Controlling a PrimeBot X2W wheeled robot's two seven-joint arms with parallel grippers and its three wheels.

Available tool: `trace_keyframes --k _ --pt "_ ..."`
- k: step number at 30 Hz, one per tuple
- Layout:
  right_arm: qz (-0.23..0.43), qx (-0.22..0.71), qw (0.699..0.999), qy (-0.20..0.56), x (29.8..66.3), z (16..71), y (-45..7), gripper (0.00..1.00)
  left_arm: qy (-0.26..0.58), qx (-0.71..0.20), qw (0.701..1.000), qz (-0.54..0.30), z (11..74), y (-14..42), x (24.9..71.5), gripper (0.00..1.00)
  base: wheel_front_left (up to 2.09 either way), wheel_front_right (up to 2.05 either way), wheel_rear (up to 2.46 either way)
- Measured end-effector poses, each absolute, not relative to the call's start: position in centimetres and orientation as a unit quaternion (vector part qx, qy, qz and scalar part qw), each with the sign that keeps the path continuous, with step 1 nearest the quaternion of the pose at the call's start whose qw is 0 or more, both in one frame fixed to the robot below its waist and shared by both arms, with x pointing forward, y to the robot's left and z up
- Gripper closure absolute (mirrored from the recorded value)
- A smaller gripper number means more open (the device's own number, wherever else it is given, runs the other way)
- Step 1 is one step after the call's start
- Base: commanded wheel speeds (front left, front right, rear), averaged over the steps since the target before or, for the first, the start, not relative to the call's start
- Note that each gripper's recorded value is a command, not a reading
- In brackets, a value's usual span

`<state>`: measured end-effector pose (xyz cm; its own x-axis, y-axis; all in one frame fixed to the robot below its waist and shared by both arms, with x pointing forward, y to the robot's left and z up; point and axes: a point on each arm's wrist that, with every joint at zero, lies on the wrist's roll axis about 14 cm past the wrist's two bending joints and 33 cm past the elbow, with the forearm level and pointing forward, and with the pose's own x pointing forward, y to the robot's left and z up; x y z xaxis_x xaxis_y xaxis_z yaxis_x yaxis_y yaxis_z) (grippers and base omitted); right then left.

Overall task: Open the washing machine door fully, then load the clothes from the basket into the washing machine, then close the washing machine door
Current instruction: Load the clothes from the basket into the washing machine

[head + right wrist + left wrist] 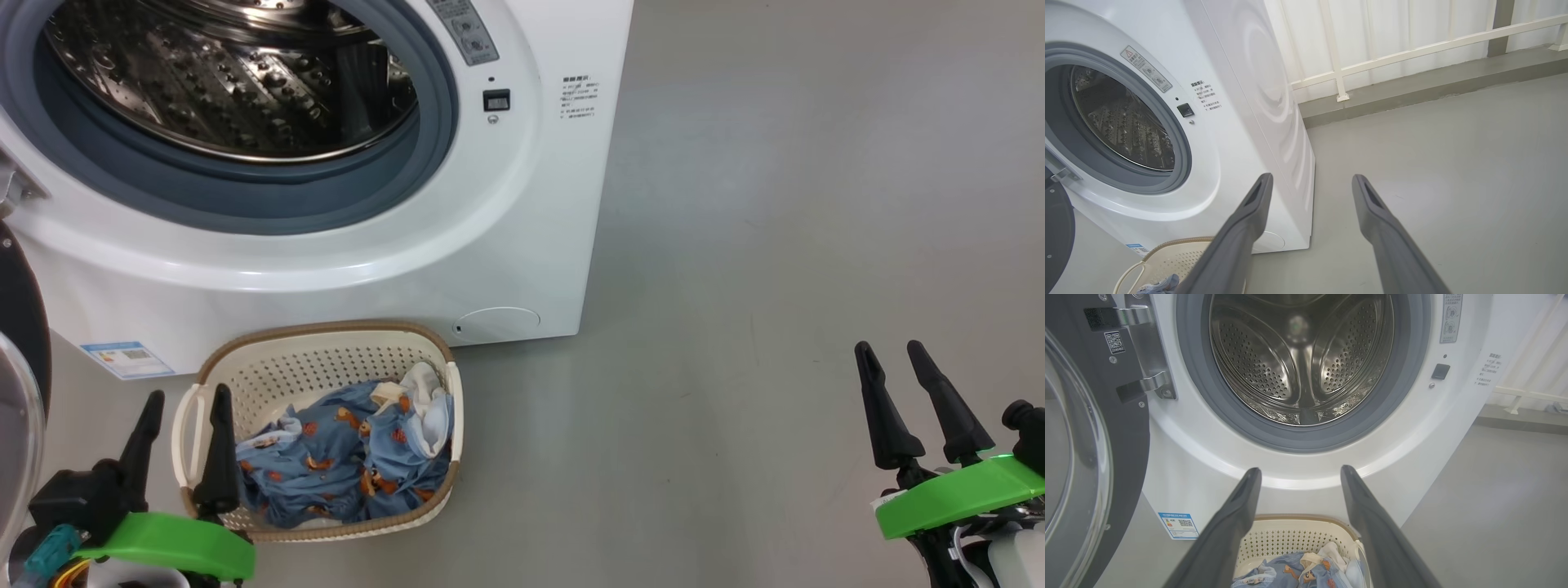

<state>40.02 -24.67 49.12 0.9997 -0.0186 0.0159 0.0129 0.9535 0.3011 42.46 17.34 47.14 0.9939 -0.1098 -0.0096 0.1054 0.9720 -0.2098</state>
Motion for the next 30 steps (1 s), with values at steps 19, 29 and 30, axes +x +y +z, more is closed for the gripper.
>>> trace_keyframes --k 19,29,30 --pt "-0.006 0.157 0.988 0.003 40.8 48.1 -24.2 0.00 0.097 -0.123 0.985 -0.070 41.6 14.7 41.4 0.00 0.00 0.00 0.00" --pt "-0.011 0.162 0.987 0.011 43.4 46.7 -24.1 0.00 0.189 -0.121 0.968 -0.110 35.6 11.2 43.0 0.00 0.00 0.00 0.00" --pt "-0.012 0.163 0.987 0.012 43.7 46.5 -24.1 0.00 0.197 -0.121 0.966 -0.114 35.0 10.9 43.3 0.00 0.00 0.00 0.00"
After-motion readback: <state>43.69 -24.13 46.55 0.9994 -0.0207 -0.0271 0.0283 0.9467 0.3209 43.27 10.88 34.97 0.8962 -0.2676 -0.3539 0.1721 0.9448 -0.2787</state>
